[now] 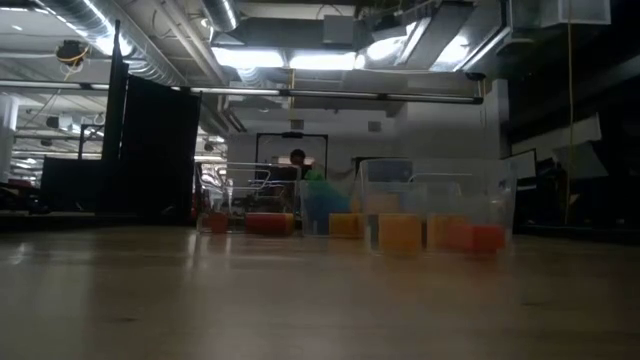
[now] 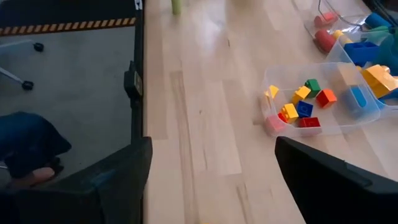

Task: Sort blocks by size
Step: Put the green cylindrical block into the top left transparent bin

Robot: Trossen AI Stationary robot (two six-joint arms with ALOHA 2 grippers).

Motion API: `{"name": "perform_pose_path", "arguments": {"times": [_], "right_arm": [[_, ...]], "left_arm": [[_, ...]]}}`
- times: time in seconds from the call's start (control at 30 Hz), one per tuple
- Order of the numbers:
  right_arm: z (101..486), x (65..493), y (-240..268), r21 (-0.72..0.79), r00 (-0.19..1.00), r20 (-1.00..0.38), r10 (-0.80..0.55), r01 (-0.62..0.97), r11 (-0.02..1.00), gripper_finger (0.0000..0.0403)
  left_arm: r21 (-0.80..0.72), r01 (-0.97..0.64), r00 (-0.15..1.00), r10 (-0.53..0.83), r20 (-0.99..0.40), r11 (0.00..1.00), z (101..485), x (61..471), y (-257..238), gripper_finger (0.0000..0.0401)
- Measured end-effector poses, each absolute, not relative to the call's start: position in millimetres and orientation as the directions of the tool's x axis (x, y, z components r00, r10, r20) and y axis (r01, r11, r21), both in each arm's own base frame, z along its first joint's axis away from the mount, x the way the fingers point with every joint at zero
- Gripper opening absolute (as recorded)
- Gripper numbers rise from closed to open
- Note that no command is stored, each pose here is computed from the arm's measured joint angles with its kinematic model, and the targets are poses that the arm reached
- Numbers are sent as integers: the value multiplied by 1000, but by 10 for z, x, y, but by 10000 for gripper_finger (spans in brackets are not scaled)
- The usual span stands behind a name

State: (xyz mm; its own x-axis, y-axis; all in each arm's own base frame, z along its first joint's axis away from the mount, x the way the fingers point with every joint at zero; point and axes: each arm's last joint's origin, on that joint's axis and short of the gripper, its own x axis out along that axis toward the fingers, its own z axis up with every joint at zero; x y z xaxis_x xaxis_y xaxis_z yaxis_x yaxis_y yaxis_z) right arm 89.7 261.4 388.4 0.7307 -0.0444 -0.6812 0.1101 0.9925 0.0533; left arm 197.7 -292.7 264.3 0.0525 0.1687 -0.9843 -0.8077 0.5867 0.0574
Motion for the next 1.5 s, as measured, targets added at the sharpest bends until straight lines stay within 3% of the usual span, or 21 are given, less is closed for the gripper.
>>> {"name": "perform_pose_path", "arguments": {"times": [0.2,0.63,1.17,1.5], "right_arm": [[3830,910,2669,32,722,-689,-55,106,994,342],[3827,913,2680,37,723,-689,-51,105,994,342],[3831,915,2691,46,726,-687,-41,100,994,342],[3831,915,2691,46,726,-687,-41,100,994,342]], "left_arm": [[43,-863,50,170,-984,503,2642,1970,-2930,171],[65,-889,6,155,-988,453,2450,1962,-2942,171],[110,-890,-31,183,-983,443,1999,1909,-2855,171],[127,-886,-50,180,-982,447,1933,1893,-2838,171]]}}
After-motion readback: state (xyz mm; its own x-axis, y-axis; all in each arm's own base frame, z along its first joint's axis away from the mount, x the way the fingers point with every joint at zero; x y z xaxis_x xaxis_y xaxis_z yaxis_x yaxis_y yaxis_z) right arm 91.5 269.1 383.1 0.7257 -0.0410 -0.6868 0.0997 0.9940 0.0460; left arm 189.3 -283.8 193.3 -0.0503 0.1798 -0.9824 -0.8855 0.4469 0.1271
